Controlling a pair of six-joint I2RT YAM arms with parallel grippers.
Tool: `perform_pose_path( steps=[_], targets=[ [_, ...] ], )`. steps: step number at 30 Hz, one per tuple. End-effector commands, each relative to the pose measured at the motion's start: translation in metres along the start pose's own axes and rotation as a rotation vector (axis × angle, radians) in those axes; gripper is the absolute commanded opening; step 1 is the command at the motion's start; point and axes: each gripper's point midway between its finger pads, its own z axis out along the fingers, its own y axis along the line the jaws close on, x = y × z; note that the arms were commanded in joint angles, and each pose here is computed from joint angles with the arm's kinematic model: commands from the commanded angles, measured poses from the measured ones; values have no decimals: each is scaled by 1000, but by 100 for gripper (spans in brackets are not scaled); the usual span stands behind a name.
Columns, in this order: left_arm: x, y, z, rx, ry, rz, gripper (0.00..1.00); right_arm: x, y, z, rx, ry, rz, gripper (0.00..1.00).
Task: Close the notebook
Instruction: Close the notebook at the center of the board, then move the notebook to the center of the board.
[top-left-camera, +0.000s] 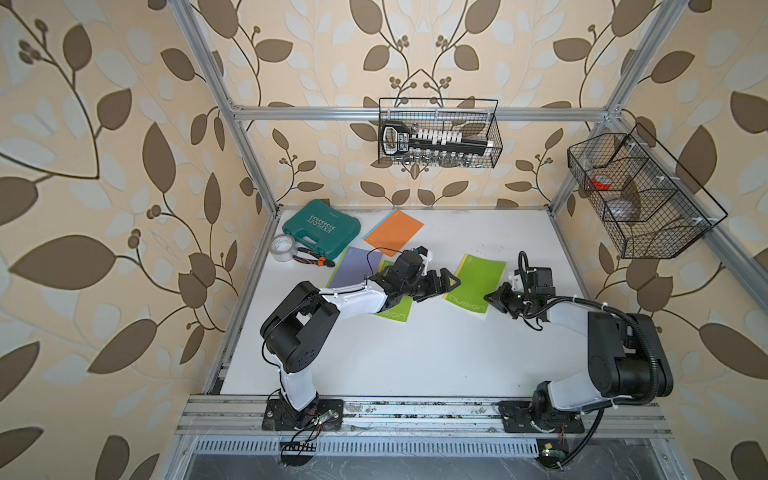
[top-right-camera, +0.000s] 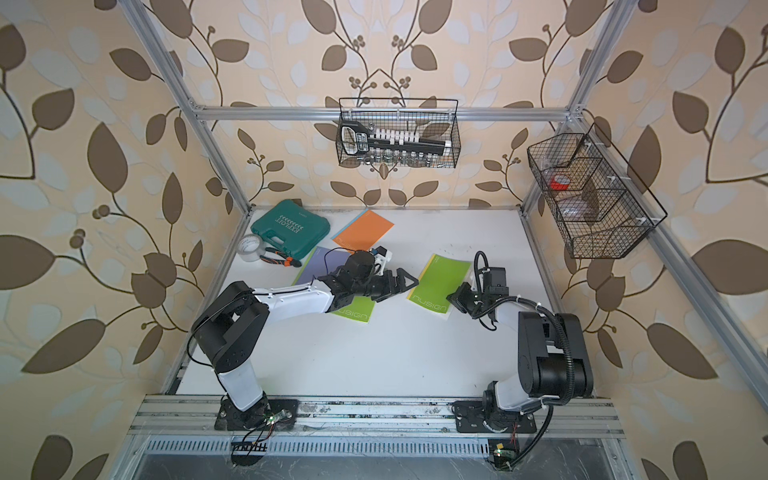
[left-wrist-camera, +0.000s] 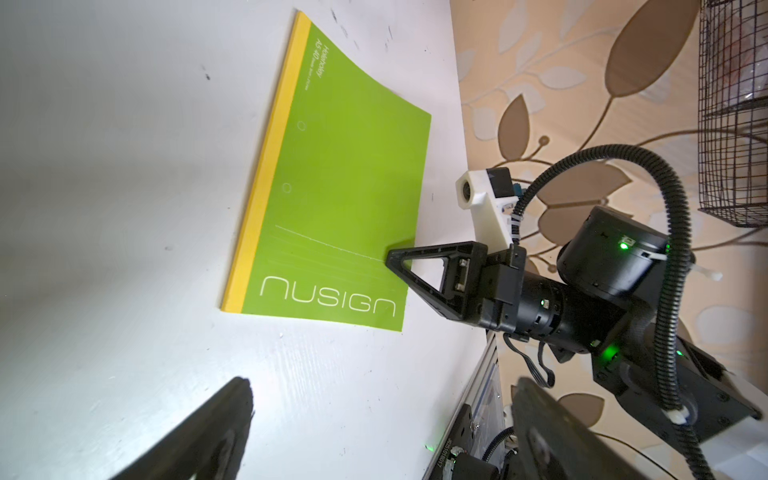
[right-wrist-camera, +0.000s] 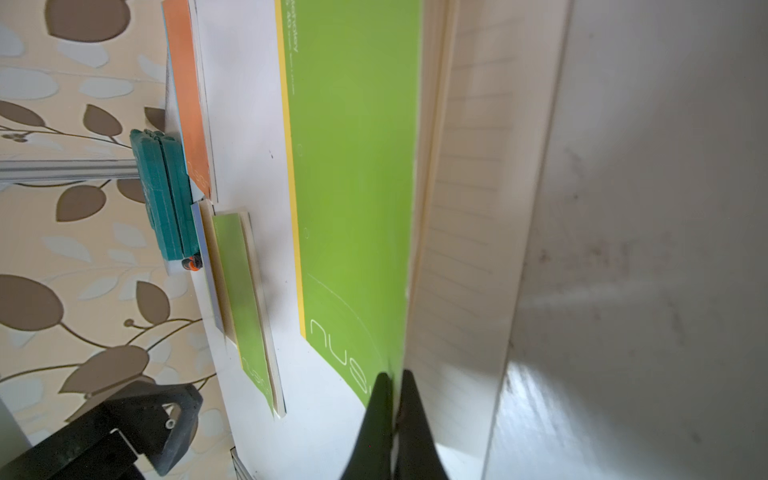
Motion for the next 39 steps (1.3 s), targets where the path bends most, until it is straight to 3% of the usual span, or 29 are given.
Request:
perform_pose_path(
  steps=[1, 20, 39],
  targets=[
    [-14, -13, -25, 18, -55, 18, 98, 4, 3, 6, 27, 26, -52, 0],
    [-28, 45, -134, -191, -207, -70, 99, 71, 50, 30, 7, 211, -241, 0],
    [-19, 70, -149, -235, -228, -132, 99, 94, 64, 30, -47, 217, -205, 0]
  ],
)
